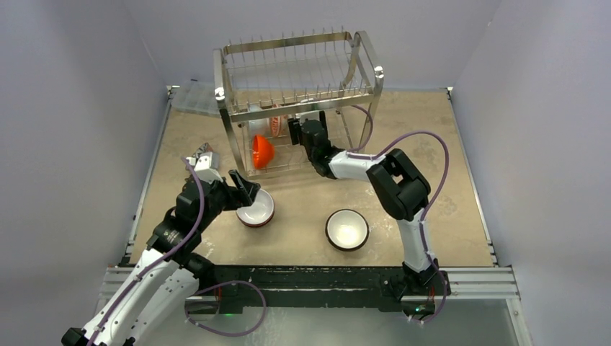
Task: Load the bowls into the dish rack
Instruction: Place the bowl in the dish rack.
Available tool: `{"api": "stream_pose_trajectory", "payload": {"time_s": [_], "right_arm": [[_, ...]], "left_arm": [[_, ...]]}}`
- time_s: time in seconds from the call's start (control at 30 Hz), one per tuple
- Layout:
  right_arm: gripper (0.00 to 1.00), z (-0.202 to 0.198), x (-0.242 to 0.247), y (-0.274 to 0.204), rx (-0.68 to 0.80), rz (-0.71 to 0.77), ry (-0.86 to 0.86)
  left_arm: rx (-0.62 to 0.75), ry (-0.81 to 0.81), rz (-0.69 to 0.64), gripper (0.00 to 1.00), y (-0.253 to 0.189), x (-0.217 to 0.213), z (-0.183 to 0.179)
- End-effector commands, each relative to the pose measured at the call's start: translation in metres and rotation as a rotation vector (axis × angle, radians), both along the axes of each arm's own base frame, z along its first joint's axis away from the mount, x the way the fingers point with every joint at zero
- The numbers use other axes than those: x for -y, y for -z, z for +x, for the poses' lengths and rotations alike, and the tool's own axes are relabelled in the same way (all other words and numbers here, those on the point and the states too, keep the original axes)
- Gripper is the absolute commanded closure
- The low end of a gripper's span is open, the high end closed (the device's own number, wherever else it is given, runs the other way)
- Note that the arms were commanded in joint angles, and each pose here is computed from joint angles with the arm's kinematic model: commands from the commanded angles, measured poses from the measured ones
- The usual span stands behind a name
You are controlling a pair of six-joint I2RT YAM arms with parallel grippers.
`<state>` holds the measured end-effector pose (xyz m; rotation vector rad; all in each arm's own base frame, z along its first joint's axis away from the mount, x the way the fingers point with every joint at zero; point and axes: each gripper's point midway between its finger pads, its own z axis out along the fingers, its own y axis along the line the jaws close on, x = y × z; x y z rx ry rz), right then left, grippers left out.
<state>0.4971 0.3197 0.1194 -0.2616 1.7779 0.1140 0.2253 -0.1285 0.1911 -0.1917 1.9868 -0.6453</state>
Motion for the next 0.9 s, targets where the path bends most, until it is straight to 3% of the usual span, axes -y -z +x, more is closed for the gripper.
{"api": "stream_pose_trajectory", "payload": {"time_s": [0.0, 0.57, 0.87], "right_arm": [[1.00, 0.015, -0.013, -0.046, 0.121, 0.006, -0.040], [1.00, 0.040, -0.003, -0.028, 0.112, -0.151, 0.005], [1.00, 0.040, -0.005, -0.023, 0.103, -0.094, -0.048]], "left_arm": [[-0.006, 0.007, -0.018, 0.22, 0.004, 0.002, -0.001], [-0.013, 0.018, -0.041, 0.23, 0.009, 0.006, -0.003], [-0.009, 0.017, -0.043, 0.23, 0.007, 0.005, -0.003]]}}
